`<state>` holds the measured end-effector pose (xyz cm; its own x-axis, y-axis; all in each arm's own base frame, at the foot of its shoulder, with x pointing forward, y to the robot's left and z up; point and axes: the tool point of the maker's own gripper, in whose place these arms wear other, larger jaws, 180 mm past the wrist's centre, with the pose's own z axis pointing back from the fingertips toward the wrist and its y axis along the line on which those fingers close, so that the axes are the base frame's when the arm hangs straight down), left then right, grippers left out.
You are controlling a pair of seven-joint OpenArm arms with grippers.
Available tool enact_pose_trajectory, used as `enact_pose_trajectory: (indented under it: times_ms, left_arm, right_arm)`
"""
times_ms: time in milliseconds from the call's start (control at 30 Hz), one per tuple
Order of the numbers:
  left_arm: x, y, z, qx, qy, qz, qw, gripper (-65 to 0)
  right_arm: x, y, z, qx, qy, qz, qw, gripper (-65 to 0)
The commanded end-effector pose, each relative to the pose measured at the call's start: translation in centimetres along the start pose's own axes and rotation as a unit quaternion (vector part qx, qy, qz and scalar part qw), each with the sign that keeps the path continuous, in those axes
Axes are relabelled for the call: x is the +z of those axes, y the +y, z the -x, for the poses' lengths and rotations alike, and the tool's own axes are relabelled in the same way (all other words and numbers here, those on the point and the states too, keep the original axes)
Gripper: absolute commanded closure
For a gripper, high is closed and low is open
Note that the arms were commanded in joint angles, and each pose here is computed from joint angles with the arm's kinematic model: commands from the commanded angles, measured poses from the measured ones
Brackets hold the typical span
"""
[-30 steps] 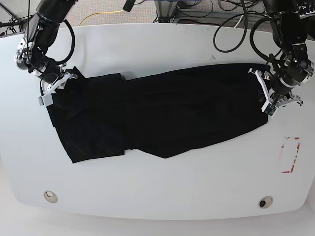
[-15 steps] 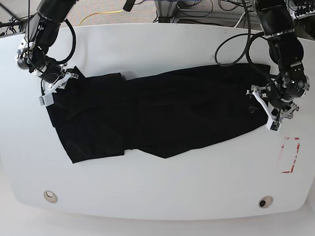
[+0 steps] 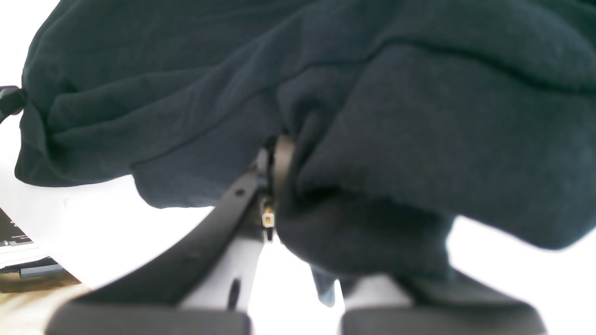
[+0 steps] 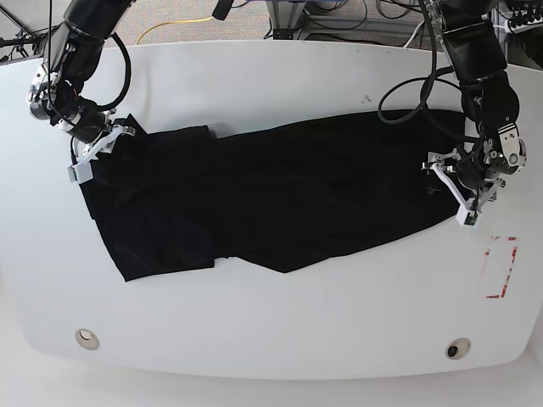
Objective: Fold the T-shirt properly
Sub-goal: 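Lower the left gripper onto the shirt edge and grasp it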
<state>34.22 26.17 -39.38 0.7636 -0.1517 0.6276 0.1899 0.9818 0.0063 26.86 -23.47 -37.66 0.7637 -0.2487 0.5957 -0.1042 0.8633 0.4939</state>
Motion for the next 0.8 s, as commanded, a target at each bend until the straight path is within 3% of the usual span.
enact_pose_trajectory:
  times_ms: [0, 267, 367, 467, 667, 767]
  left_arm:
    - [0.8, 0.6, -1.8, -0.011, -0.025, -0.007, 1.000, -46.4]
    - [0.7, -0.2, -0.4, -0.039, 0.002, 0.013, 0.999, -46.4]
    - [0.7, -0.3, 0.0, -0.042, 0.007, 0.016, 0.999, -43.2]
    - [0.8, -0.6, 0.7, -0.048, 0.013, 0.021, 0.999, -35.6]
    - [0.8, -0.7, 0.8, -0.052, 0.013, 0.024, 0.998, -11.9]
    - [1.6, -0.3, 0.4, -0.063, 0.004, 0.014, 0.998, -9.9]
  right_arm:
    - [0.6, 0.2, -1.8, 0.014, -0.025, -0.002, 0.9996, 0.0]
    - [0.6, 0.1, -1.8, 0.013, -0.026, -0.002, 0.9996, 0.0]
    - [0.6, 0.1, -1.8, 0.013, -0.026, -0.002, 0.9996, 0.0]
    - [0.6, 0.1, -1.9, 0.012, -0.027, -0.002, 0.9996, 0.0]
    - [0.6, 0.2, -2.0, 0.013, -0.027, -0.003, 0.9995, 0.0]
    - [0.5, 0.2, -2.0, 0.013, -0.027, -0.003, 0.9995, 0.0]
